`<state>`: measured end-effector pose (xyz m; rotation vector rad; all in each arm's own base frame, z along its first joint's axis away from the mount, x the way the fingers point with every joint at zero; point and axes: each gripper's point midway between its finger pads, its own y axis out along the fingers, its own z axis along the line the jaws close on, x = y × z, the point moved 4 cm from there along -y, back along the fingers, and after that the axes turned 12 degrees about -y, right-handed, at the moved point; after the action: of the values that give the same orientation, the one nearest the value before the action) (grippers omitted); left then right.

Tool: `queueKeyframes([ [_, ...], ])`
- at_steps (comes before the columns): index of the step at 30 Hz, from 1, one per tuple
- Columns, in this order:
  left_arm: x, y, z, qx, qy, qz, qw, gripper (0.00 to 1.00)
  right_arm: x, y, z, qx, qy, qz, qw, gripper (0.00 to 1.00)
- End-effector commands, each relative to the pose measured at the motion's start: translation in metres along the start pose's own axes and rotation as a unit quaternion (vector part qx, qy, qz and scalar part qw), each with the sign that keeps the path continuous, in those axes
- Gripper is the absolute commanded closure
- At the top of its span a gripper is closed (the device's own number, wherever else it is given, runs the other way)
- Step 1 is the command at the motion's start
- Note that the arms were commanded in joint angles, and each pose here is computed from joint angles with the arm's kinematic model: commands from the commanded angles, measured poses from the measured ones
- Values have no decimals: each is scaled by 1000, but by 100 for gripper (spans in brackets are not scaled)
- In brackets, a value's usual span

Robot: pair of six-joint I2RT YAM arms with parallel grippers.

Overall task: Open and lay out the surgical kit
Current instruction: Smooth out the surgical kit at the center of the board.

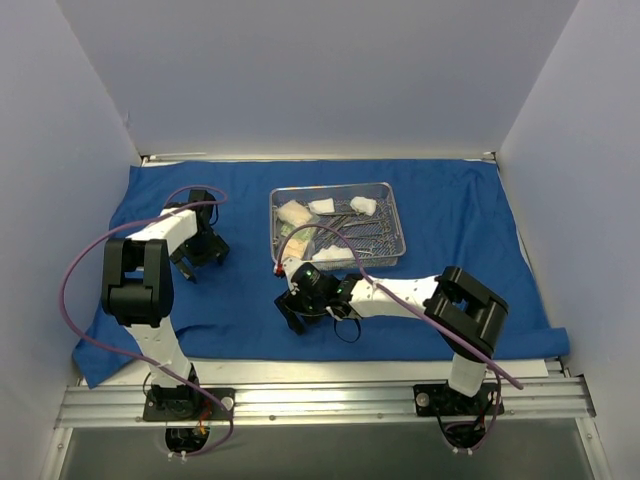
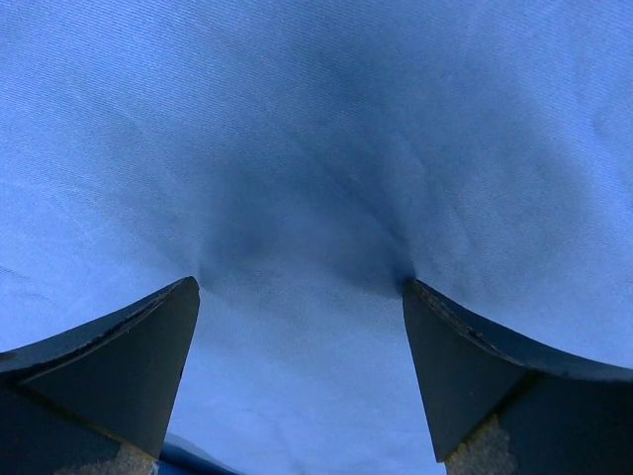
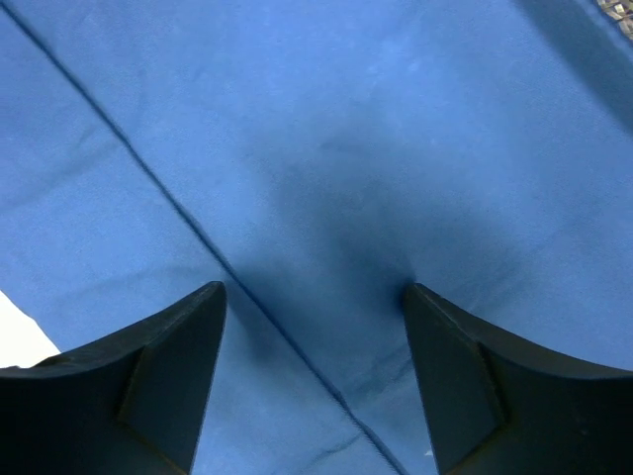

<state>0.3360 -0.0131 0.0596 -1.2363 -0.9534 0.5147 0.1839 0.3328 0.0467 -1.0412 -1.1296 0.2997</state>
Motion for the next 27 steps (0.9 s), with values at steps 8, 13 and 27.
queueKeyframes([
  [8, 4, 12, 0, 10, -8, -13, 1000, 6, -43, -19, 51, 108, -13, 63, 992, 35],
  [13, 6, 14, 1, 16, -9, -14, 1000, 6, -56, -20, 53, 113, -10, 79, 990, 46],
  [27, 11, 15, -9, 9, -20, -19, 1000, 6, -61, -54, 99, 126, -71, 85, 986, 100],
])
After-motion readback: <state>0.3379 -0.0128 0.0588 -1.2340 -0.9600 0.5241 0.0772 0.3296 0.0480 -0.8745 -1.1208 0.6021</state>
